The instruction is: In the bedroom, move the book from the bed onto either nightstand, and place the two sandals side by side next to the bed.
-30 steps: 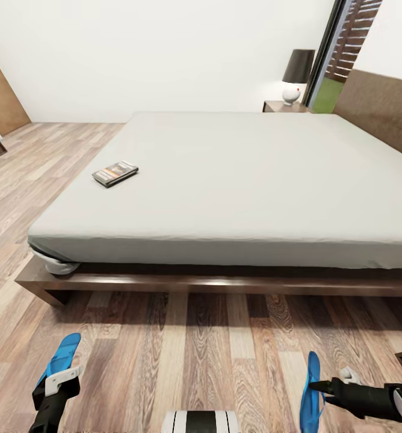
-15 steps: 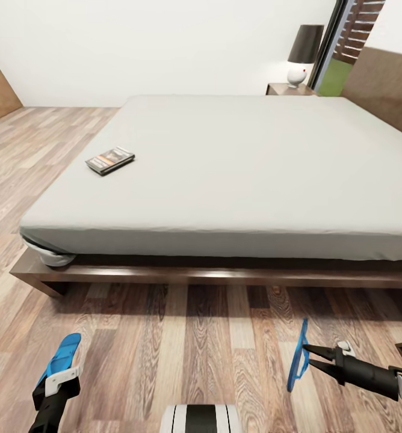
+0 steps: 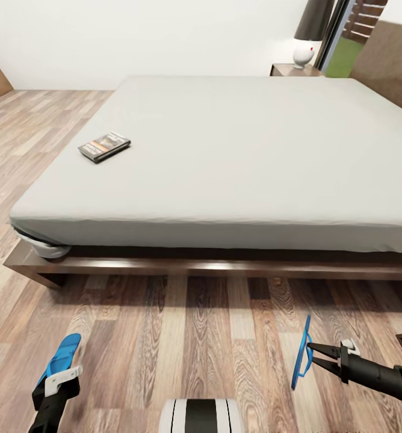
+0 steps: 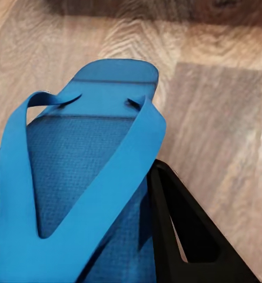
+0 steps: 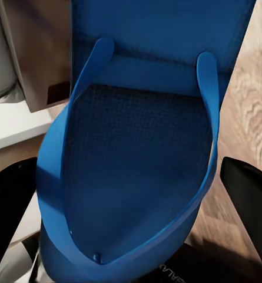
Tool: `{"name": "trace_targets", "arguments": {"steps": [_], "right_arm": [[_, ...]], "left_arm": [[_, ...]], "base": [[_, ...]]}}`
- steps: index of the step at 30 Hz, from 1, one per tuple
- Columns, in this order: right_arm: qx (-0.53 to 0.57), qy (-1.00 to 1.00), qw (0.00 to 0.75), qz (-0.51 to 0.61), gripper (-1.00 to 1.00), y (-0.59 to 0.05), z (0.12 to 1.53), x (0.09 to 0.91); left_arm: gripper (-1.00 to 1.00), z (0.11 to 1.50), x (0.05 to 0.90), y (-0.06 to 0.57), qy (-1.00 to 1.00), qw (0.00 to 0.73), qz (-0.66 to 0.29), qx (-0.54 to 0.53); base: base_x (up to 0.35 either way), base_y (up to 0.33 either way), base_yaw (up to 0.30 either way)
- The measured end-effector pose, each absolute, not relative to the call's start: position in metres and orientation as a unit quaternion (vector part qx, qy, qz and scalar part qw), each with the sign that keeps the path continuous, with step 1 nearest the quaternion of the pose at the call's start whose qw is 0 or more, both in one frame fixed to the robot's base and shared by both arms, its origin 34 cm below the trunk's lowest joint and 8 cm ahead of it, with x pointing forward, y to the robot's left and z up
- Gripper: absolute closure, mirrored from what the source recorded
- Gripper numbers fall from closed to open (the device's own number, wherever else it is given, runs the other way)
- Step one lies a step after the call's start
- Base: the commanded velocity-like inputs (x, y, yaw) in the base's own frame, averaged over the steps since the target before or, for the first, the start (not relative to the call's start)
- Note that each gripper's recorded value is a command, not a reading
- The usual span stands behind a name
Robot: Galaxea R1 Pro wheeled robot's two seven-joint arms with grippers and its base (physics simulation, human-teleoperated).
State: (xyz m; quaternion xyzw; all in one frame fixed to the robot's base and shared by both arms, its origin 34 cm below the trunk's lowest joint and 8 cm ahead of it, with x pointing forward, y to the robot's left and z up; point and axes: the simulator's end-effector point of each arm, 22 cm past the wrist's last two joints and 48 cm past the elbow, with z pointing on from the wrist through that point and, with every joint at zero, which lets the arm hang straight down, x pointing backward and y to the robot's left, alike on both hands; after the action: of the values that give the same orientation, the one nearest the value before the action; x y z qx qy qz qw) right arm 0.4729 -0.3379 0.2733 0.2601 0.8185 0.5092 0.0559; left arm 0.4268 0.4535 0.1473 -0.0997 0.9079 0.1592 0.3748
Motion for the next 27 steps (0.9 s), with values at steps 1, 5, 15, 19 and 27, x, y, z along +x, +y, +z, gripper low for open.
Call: {"name": "trace_targets", "arguments": {"steps": [1,5,15,19,27], "right_arm": [[0.261,0.819,0.054,0.509,1.0,-0.338,0.272,0.472],[0.265,0.82,0.048,0.506,1.0,-0.338,0.265,0.468],[0.269,0.821,0.041,0.503,1.0,-0.338,0.258,0.464],[0.268,0.821,0.041,0.503,1.0,-0.338,0.258,0.464],[0.268,0.821,0.041,0.502,1.0,-0.338,0.257,0.464]], "left_arm": [[1.0,0.146,0.425,0.454,0.908,0.373,0.16,-0.1],[1.0,0.14,0.419,0.454,0.911,0.365,0.161,-0.098],[1.0,0.138,0.417,0.456,0.91,0.368,0.165,-0.096],[1.0,0.145,0.425,0.455,0.901,0.389,0.167,-0.094],[1.0,0.159,0.452,0.457,0.886,0.422,0.173,-0.088]], "base": [[0.0,0.0,0.0],[0.0,0.0,0.0],[0.0,0.0,0.0],[0.0,0.0,0.0],[0.0,0.0,0.0]]}}
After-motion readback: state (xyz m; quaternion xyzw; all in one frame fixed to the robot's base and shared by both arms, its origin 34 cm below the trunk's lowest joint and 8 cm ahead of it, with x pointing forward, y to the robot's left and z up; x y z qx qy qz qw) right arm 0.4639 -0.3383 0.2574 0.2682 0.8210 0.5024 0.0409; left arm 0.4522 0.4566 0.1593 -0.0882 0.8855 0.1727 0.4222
